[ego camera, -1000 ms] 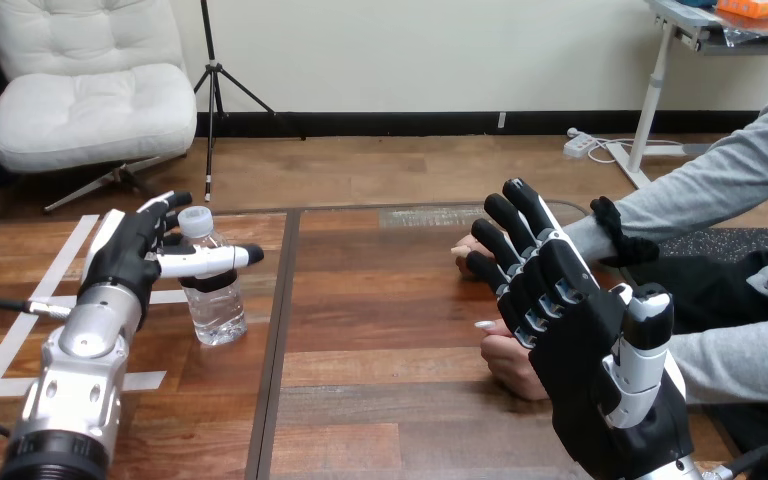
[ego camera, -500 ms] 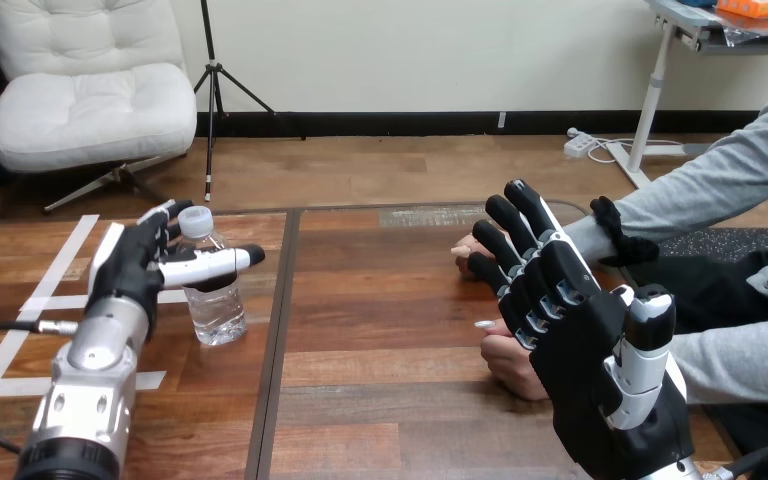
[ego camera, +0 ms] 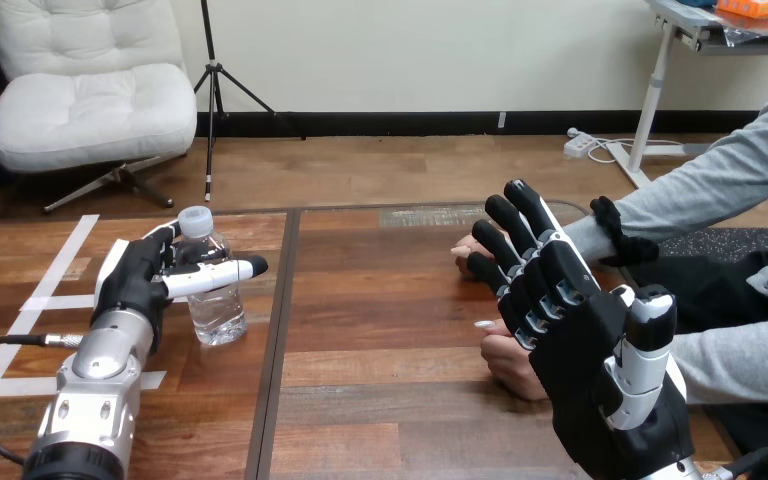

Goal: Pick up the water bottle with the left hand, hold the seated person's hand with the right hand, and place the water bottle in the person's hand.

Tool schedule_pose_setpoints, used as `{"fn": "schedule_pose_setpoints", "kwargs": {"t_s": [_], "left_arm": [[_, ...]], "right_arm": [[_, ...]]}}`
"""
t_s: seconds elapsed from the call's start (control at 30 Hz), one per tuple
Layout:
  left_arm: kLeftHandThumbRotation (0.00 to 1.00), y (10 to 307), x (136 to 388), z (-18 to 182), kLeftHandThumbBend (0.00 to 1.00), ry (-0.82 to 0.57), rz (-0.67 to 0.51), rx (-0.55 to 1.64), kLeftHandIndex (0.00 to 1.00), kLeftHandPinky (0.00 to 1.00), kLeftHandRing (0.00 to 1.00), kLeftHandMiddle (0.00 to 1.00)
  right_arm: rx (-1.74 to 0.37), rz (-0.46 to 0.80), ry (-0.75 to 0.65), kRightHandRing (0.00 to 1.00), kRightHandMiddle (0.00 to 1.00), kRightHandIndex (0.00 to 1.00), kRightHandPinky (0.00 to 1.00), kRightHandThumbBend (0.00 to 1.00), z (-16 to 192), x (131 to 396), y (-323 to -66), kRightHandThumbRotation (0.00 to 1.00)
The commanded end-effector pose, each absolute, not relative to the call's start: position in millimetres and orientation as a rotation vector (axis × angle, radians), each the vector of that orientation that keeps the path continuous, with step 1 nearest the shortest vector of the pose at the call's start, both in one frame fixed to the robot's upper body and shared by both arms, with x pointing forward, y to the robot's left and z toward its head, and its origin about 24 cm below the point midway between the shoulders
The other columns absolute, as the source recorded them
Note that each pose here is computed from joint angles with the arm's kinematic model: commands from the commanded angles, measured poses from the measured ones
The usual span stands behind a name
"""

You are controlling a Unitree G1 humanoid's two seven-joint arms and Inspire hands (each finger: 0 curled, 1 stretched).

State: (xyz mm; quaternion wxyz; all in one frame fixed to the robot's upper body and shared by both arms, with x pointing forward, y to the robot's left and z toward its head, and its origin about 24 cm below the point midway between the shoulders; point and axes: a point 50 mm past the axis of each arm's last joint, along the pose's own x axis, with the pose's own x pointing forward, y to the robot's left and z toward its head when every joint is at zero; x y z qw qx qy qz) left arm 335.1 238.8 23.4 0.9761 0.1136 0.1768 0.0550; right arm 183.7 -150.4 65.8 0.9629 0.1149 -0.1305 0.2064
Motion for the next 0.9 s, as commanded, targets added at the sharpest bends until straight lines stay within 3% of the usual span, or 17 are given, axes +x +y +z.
{"fn": "schedule_pose_setpoints", "kwargs": {"t_s": [0.0, 0.7, 0.87], "left_arm": [[0.0, 234.7, 352.3, 52.9, 0.91, 0.242, 0.107, 0.222, 0.84, 0.81, 0.84, 0.83], [0.0, 236.2, 352.5, 53.3, 0.9, 0.255, 0.109, 0.237, 0.78, 0.74, 0.79, 0.8], [0.0, 236.9, 352.2, 53.8, 0.89, 0.246, 0.113, 0.241, 0.74, 0.68, 0.73, 0.75]], "right_arm": [[0.231, 0.422, -0.349, 1.0, 1.0, 1.0, 1.0, 1.0, 80.8, 188.1, -150.5, 1.0], [0.232, 0.423, -0.353, 1.0, 1.0, 1.0, 1.0, 1.0, 81.4, 187.8, -149.5, 1.0], [0.231, 0.422, -0.353, 1.0, 1.0, 0.99, 1.0, 0.99, 81.6, 187.4, -149.4, 1.0]]}}
